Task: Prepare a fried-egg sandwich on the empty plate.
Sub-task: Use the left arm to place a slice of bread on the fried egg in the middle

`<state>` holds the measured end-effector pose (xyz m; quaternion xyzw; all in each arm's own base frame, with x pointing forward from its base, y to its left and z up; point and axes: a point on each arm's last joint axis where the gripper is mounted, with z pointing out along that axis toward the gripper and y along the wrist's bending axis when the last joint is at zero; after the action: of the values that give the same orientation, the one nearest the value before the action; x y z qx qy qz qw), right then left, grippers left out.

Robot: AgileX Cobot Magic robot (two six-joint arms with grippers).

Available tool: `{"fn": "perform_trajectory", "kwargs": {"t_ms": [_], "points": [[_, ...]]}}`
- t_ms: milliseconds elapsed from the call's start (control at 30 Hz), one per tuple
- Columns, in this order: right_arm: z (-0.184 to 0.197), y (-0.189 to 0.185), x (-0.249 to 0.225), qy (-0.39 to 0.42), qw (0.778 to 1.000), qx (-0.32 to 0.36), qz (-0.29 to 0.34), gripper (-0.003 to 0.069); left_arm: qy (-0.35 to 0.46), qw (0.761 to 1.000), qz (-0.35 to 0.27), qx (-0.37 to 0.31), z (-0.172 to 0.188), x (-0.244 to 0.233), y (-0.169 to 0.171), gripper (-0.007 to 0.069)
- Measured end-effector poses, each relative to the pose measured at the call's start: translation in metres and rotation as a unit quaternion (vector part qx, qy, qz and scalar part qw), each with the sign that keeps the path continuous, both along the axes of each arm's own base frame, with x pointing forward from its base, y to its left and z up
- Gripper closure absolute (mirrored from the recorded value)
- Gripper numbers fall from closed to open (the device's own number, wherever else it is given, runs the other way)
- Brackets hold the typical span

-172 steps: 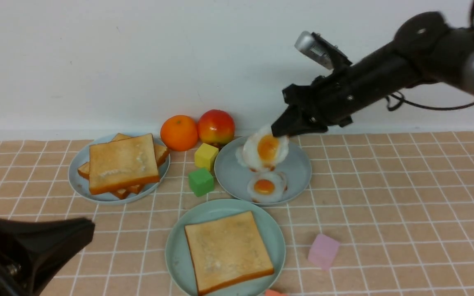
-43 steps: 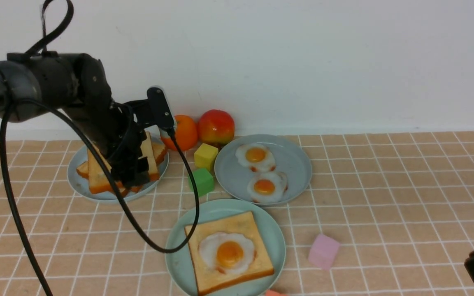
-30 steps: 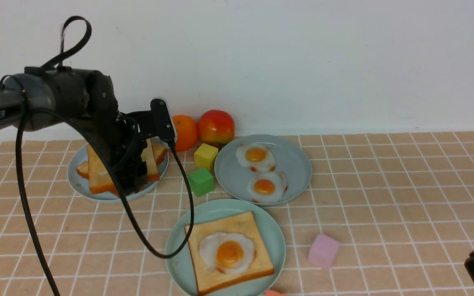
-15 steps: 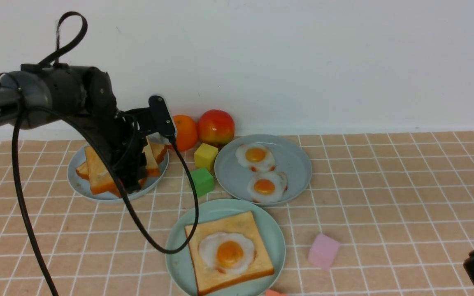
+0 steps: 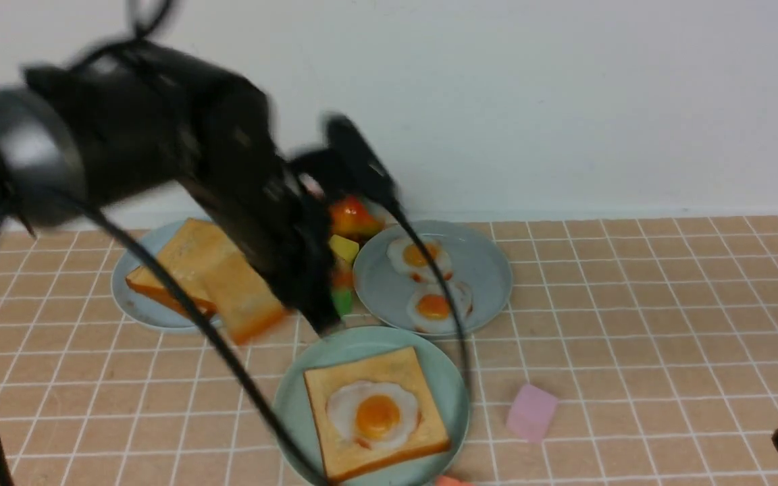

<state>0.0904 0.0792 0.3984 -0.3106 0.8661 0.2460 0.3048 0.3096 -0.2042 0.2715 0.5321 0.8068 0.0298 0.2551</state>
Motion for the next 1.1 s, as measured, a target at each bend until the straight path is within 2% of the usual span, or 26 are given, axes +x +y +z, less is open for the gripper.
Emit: {"fn": "perform_trajectory", "kwargs": {"t_ms": [167,333,700,1100], "points": [[0.007,-0.008,-0.019,-0.033,0.999,0.013,0.000,0.0543,0.023,0.998,-0.061,0.025,-0.029,-0.045,-0.051,0.0557],[0.013,-0.012,-0.035,-0.052,0.998,0.033,0.006,0.0540,0.026,0.995,-0.086,0.045,-0.048,-0.054,-0.069,0.0557],[0.016,-0.014,-0.045,-0.061,0.997,0.051,0.013,0.0540,0.022,0.991,-0.106,0.078,-0.076,-0.048,-0.078,0.0557],[0.016,-0.014,-0.045,-0.060,0.997,0.053,0.013,0.0540,0.030,0.991,-0.104,0.077,-0.081,-0.048,-0.079,0.0559]]}}
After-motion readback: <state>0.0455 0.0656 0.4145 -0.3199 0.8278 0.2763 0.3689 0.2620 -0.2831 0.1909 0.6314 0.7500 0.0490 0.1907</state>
